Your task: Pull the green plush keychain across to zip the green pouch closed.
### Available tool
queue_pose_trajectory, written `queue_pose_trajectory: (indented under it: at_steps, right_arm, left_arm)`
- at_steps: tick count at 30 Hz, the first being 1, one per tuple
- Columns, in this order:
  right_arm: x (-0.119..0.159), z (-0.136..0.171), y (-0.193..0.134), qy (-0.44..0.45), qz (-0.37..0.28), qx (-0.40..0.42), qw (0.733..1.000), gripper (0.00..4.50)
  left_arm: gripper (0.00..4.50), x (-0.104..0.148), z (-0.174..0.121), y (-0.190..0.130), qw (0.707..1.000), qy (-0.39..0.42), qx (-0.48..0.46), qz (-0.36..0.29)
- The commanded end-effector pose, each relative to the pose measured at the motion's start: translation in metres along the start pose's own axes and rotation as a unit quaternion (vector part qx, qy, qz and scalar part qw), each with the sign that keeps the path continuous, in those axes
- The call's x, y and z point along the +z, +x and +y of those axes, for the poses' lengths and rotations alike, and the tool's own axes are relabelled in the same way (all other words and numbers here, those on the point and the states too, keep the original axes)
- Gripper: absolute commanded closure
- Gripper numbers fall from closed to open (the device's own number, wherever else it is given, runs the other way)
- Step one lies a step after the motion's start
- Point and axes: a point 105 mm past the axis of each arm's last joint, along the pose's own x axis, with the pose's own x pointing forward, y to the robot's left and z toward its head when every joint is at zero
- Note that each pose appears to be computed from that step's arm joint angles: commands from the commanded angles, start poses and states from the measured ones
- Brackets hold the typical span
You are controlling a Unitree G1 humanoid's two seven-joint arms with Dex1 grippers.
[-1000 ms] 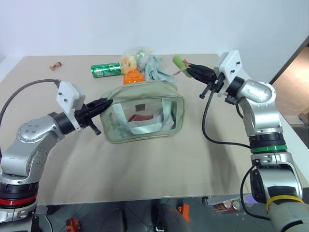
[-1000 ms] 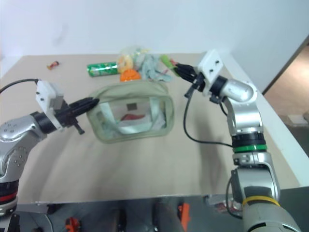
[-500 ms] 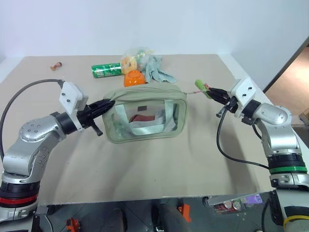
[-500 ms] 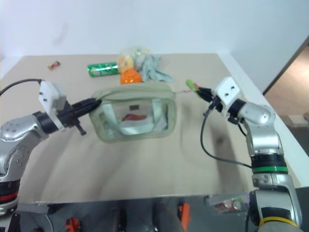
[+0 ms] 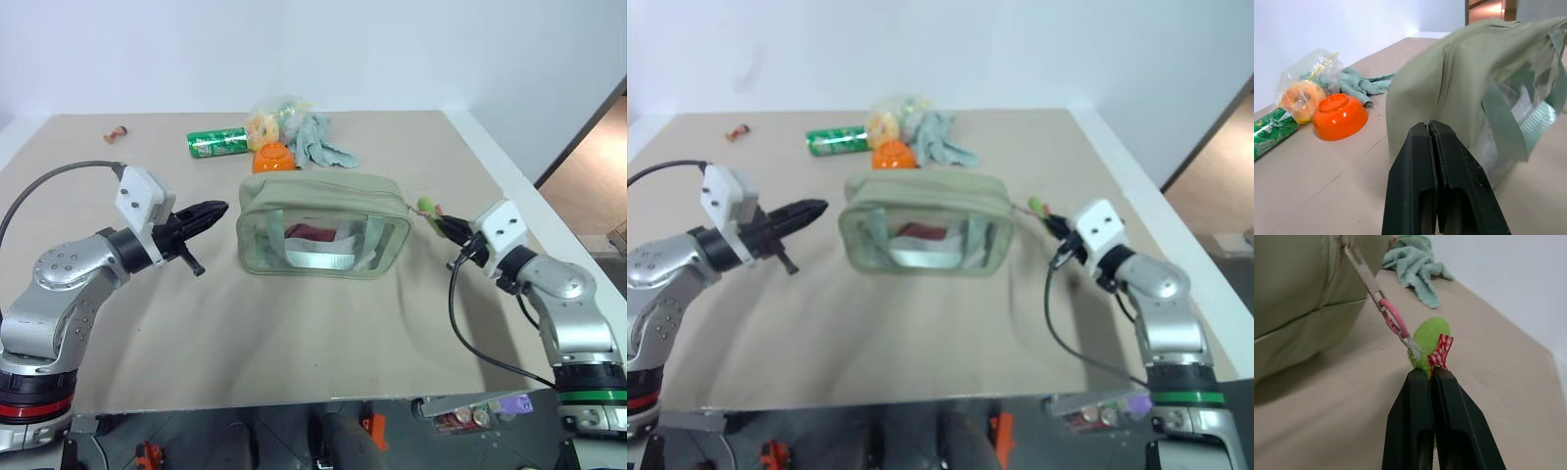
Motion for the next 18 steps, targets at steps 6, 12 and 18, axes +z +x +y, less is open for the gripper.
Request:
queue_pose_trajectory:
  at_steps: [6, 12, 18]
  right_arm:
    - [0.032, -0.003, 0.008, -0.022, -0.046, -0.006, 0.999, 4.5]
    - [0.043, -0.002, 0.015, -0.027, -0.062, 0.004, 0.998, 4.5]
    - [0.05, -0.001, 0.018, -0.033, -0.071, 0.008, 0.997, 4.5]
  left_arm:
    - [4.42, 0.011, -0.003, 0.002, 1.0, 0.002, -0.02, -0.014]
    - [3.56, 0.014, -0.009, 0.001, 0.998, -0.031, -0.044, -0.021]
    - [1.45, 0.017, -0.006, 0.008, 0.998, -0.034, -0.053, -0.026]
